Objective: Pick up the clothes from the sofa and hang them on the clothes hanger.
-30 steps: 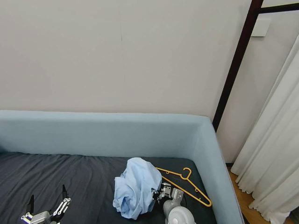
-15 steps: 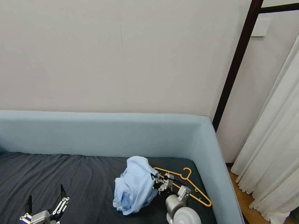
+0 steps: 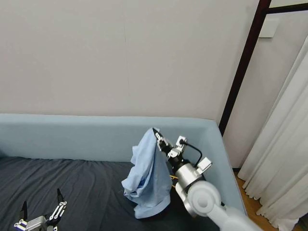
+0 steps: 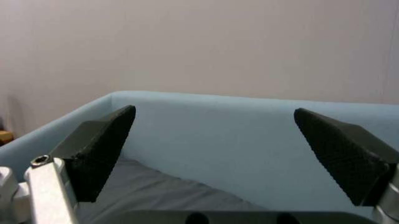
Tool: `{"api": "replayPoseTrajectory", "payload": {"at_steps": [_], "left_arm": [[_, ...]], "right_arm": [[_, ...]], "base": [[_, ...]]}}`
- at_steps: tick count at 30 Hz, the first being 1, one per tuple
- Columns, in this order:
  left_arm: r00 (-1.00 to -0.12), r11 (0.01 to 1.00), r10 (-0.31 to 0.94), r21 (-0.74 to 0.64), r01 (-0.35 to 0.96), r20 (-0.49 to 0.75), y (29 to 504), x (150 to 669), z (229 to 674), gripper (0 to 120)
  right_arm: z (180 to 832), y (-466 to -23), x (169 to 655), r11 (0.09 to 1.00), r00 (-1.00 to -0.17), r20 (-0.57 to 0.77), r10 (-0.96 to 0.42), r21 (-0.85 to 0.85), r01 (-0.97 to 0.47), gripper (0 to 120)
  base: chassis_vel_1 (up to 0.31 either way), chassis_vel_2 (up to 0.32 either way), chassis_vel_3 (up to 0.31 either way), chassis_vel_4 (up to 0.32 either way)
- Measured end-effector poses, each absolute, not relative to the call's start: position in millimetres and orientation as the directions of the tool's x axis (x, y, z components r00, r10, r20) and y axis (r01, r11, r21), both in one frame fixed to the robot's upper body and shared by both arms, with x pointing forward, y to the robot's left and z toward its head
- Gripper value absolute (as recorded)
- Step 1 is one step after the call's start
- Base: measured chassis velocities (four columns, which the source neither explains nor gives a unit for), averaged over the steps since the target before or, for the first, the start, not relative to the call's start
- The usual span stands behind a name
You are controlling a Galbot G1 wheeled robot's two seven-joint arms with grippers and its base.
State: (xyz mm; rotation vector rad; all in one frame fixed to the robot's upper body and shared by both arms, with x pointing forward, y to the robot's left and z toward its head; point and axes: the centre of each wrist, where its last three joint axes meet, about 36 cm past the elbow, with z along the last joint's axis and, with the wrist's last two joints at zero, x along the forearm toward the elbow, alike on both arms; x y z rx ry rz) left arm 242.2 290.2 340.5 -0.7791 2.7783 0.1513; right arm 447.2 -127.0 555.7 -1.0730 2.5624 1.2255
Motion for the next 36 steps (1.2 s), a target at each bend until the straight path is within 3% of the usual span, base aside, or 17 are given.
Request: {"api": "replayPoseTrajectory", "payload": {"at_steps": [9,15,19,22,26,36], "left_arm": [[-0.812,0.841,-0.513,0.027,-0.541,-0.278,293,243,343,100],[-0.811,0.84,-0.515,0.023,-0.542,-0.279,292,244,343,100],[-0.812,0.842,-0.514,0.019,-0.539,-0.276,290,244,343,100],[-0.813,0.843,-0.513,0.018,-0.538,-0.276,290,245,342,100],[-0.813,0.843,-0.513,0.02,-0.538,-0.276,290,245,341,100],[-0.818,0.847,-0.509,0.011,-0.531,-0.268,285,248,339,100]], "right_arm": [[663,-132,474,0.436,-0.686,-0.494,-0.534,0.534,-0.724,0],[697,-148,497,0.513,-0.68,-0.517,-0.521,0.447,-0.733,0],[693,-162,517,0.602,-0.739,-0.464,-0.488,0.434,-0.67,0],[675,-171,519,0.718,-0.844,-0.307,-0.44,0.443,-0.536,0],[666,-182,510,0.778,-0.882,-0.211,-0.422,0.416,-0.471,0],[688,-219,492,0.813,-0.884,-0.227,-0.41,0.35,-0.467,0]], "base": [[0.0,0.0,0.0,0.0],[0.0,0.0,0.0,0.0],[0.0,0.0,0.0,0.0],[0.0,0.0,0.0,0.0],[0.0,0.0,0.0,0.0],[0.0,0.0,0.0,0.0]]}}
